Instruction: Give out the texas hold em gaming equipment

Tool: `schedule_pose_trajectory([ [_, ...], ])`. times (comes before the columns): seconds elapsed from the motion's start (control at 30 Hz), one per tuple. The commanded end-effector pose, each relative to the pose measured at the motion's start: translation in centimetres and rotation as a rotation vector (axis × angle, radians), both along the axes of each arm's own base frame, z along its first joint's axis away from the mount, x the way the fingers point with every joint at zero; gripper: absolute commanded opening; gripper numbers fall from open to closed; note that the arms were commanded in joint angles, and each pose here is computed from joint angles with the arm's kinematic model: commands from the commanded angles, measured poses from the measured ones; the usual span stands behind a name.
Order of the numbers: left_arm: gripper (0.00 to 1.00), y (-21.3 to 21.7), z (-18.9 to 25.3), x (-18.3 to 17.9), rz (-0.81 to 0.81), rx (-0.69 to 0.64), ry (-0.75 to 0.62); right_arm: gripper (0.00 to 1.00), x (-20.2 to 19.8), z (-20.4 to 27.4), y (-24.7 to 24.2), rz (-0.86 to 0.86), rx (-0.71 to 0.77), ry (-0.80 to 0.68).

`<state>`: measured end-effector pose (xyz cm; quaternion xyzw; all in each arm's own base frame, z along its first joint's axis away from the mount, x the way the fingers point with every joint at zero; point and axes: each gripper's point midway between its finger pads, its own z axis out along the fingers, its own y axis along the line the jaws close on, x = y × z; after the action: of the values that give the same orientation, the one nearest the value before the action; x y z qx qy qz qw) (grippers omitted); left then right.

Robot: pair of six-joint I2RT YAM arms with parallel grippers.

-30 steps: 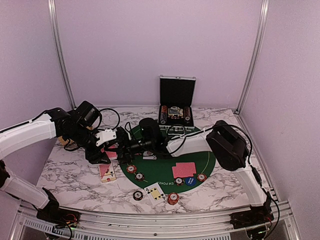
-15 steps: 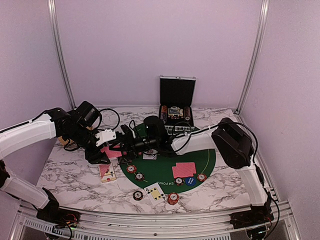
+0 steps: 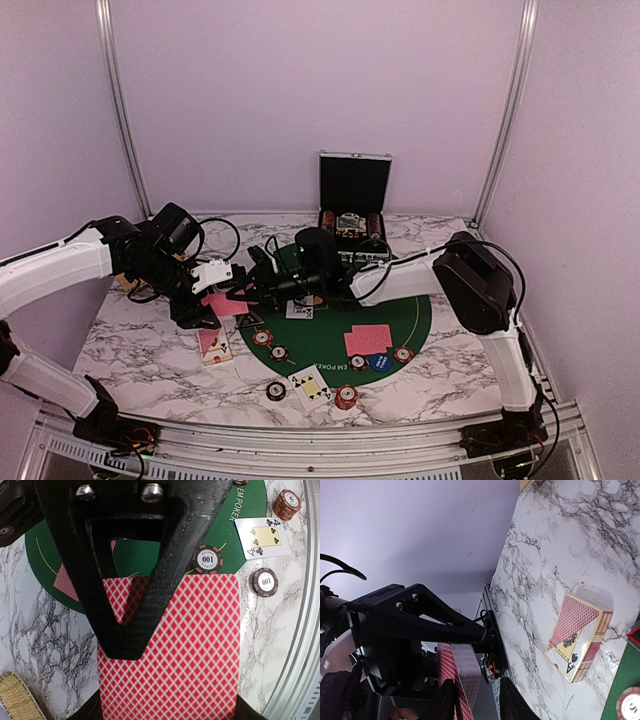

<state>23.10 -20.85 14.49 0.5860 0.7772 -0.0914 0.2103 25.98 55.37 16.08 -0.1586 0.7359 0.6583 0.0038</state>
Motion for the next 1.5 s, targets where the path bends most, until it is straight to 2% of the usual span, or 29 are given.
schedule_pose_trajectory([
  [0.0,0.0,-0.2,0.7,0.0,-0.008,-0.023,-0.028,0.29,0.2,1.5,-0.7,-0.007,0.001,-0.022],
  [0.37,0.0,-0.1,0.6,-0.1,-0.008,-0.021,-0.025,0.28,-0.1,2.5,-1.2,0.003,0.003,-0.029],
  [0.7,0.0,0.0,0.4,0.0,-0.009,-0.014,-0.027,0.08,-0.1,3.5,-2.0,0.005,0.011,-0.027],
  [0.9,0.0,0.0,0.3,0.0,-0.007,-0.009,-0.025,0.0,0.6,4.3,-2.7,-0.009,0.018,-0.031],
  [1.47,0.0,0.2,0.2,-0.1,-0.004,-0.002,-0.03,0.0,5.2,6.1,-9.9,-0.116,-0.048,-0.087],
])
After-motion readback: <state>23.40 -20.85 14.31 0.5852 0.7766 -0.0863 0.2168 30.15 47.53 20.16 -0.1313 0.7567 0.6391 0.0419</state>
